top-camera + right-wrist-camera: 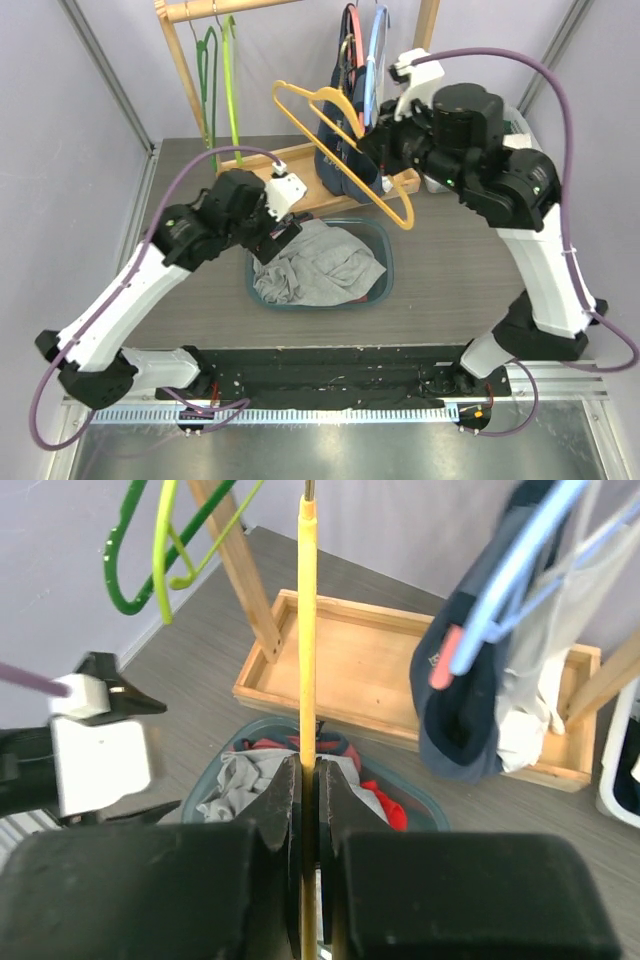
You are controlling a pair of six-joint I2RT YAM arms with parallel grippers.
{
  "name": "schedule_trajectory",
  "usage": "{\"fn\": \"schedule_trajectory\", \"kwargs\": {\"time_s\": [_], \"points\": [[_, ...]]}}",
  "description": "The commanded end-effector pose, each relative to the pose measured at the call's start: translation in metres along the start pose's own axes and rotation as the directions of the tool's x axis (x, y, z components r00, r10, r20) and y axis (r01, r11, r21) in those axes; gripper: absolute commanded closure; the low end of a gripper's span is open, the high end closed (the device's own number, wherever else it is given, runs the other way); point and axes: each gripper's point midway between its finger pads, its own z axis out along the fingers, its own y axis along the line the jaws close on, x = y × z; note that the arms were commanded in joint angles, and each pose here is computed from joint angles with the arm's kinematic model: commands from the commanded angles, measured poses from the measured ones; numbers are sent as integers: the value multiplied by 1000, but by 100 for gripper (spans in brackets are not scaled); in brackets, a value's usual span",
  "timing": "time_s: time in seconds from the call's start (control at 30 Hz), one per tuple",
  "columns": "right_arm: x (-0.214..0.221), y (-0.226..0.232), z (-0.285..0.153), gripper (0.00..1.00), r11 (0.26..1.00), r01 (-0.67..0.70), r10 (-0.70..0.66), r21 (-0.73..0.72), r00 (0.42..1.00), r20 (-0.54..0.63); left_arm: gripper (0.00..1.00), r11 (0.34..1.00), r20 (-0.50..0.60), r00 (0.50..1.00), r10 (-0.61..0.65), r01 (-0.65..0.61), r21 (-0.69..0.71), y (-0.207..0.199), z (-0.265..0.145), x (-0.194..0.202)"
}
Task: Remove the tank top from the hanger
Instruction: Remove the tank top from the hanger, then place the hanger at the clothesline.
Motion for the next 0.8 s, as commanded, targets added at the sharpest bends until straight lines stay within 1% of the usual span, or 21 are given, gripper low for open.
{"fn": "schedule_trajectory", "kwargs": {"time_s": [0.0,0.07,0.1,0.23,0.27,0.33,0.37,0.43,0.47,0.5,0.53,0.57,0.67,0.77], "points": [[-24,8,8,99,997,9,-15,76,997,70,0,992,56,998,15,-22,127,-12,-58,4],[-25,10,19,99,995,17,-24,96,997,74,0,985,88,996,25,-39,170,-17,-71,3],[-23,12,33,99,994,32,-39,108,997,71,0,984,113,993,25,-44,171,-17,-78,3],[-16,15,74,99,987,76,-88,138,993,77,0,989,141,989,45,-64,134,-8,-90,4],[-21,17,81,99,986,87,-102,139,989,104,0,988,145,987,67,-86,129,-6,-92,4],[-18,22,99,99,980,149,-163,129,981,102,0,988,178,981,81,-102,116,-2,-102,1],[-26,24,105,99,980,154,-171,127,975,140,0,988,190,978,89,-111,110,-1,-104,-1],[-29,25,119,99,974,180,-201,139,967,155,0,989,218,972,86,-109,96,3,-110,-5],[-34,25,125,99,973,177,-201,146,964,171,0,990,221,971,87,-109,90,4,-110,-6],[-47,22,124,99,973,170,-200,154,958,206,0,991,222,971,86,-107,85,5,-111,-6],[-49,16,129,99,970,174,-208,168,955,211,0,991,231,969,88,-108,78,6,-112,-7],[-47,15,143,99,969,177,-211,172,954,212,0,992,237,968,85,-104,71,7,-113,-7],[-55,11,159,99,966,181,-225,185,939,259,0,993,245,965,88,-103,49,10,-114,-5],[-47,9,184,99,961,197,-244,194,933,265,0,993,245,965,93,-106,42,11,-114,-2]]}}
